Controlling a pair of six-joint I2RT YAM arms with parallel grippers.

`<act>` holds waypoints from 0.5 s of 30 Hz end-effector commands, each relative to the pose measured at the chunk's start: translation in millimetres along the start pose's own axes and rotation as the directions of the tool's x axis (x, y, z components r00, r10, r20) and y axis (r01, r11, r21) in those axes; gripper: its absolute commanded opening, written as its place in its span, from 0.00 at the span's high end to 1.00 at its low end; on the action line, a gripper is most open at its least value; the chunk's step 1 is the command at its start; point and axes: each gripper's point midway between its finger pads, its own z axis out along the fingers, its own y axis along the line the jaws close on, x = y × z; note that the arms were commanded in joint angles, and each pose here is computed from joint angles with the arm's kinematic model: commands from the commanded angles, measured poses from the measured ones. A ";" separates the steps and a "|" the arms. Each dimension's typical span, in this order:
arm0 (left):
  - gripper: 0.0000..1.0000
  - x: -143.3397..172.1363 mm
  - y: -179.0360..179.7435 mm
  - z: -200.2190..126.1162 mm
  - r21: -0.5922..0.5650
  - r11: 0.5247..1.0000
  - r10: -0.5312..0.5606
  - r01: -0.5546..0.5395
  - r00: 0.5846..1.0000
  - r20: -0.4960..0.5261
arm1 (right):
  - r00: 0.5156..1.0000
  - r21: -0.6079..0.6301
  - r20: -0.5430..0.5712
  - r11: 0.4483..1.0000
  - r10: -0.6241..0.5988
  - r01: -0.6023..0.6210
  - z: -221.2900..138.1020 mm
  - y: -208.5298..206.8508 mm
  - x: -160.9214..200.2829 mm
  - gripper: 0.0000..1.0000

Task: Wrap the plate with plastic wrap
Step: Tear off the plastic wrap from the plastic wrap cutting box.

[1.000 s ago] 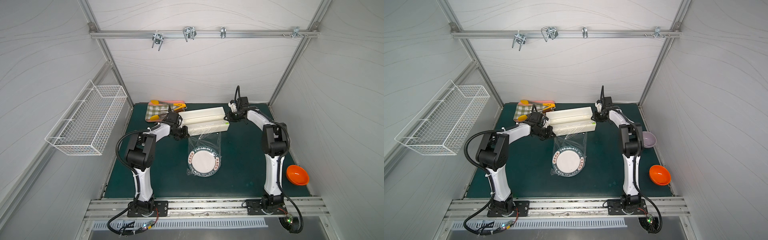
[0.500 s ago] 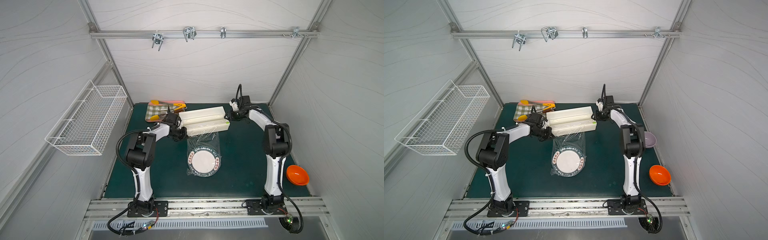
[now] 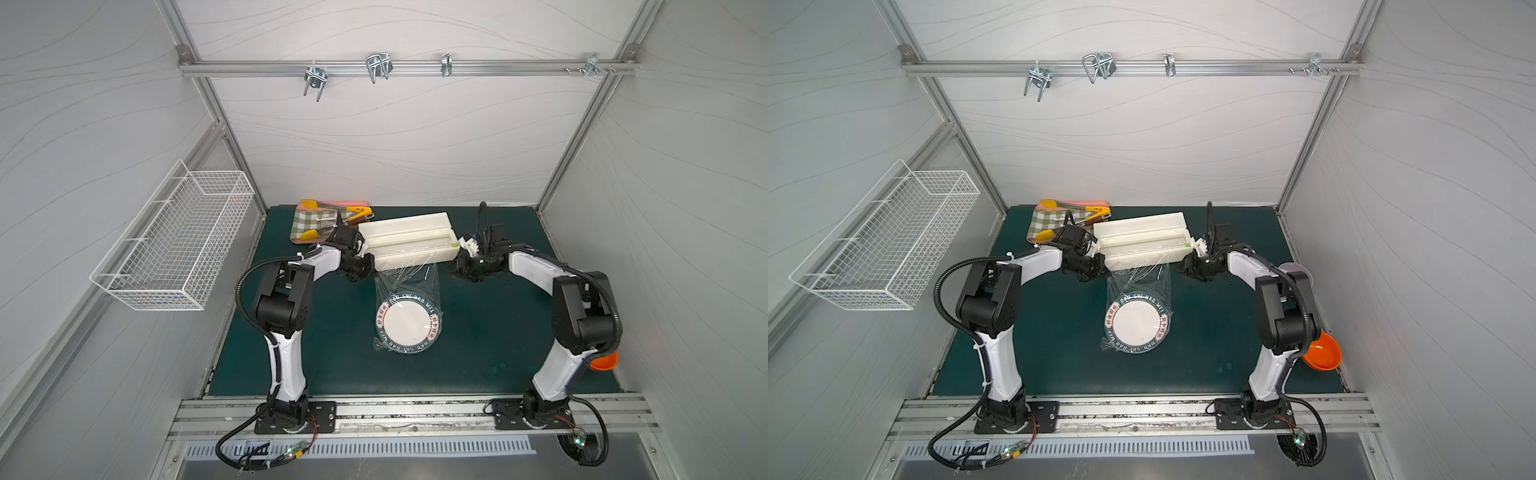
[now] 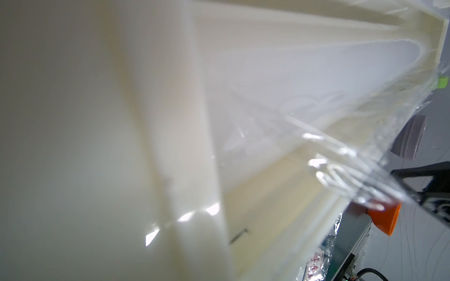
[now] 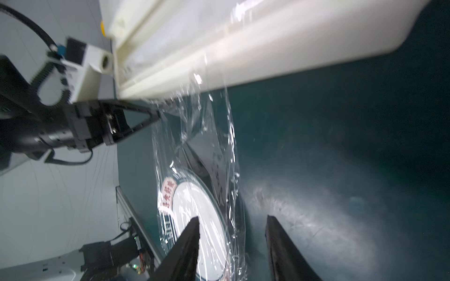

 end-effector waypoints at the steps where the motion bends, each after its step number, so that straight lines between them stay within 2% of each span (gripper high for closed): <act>1: 1.00 -4.7 8.2 7.3 -0.031 1.000 0.007 -0.007 1.000 0.000 | 0.999 -0.083 -0.031 0.996 0.015 -0.017 18.9 15.4 12.2 0.54; 5: 1.00 -6.9 9.2 7.9 -0.037 0.999 0.009 -0.009 1.000 0.007 | 0.998 -0.066 -0.053 0.997 0.023 -0.027 40.8 8.2 19.0 0.59; 11: 1.00 -11.9 15.0 12.1 -0.064 0.998 0.027 -0.026 1.000 0.014 | 0.998 0.041 -0.046 0.998 0.041 -0.039 53.9 -22.4 19.1 0.83; 15: 1.00 -14.9 20.8 16.8 -0.090 0.995 0.038 -0.037 0.999 0.009 | 0.998 0.098 -0.047 0.994 0.041 -0.036 56.0 -35.5 19.8 0.86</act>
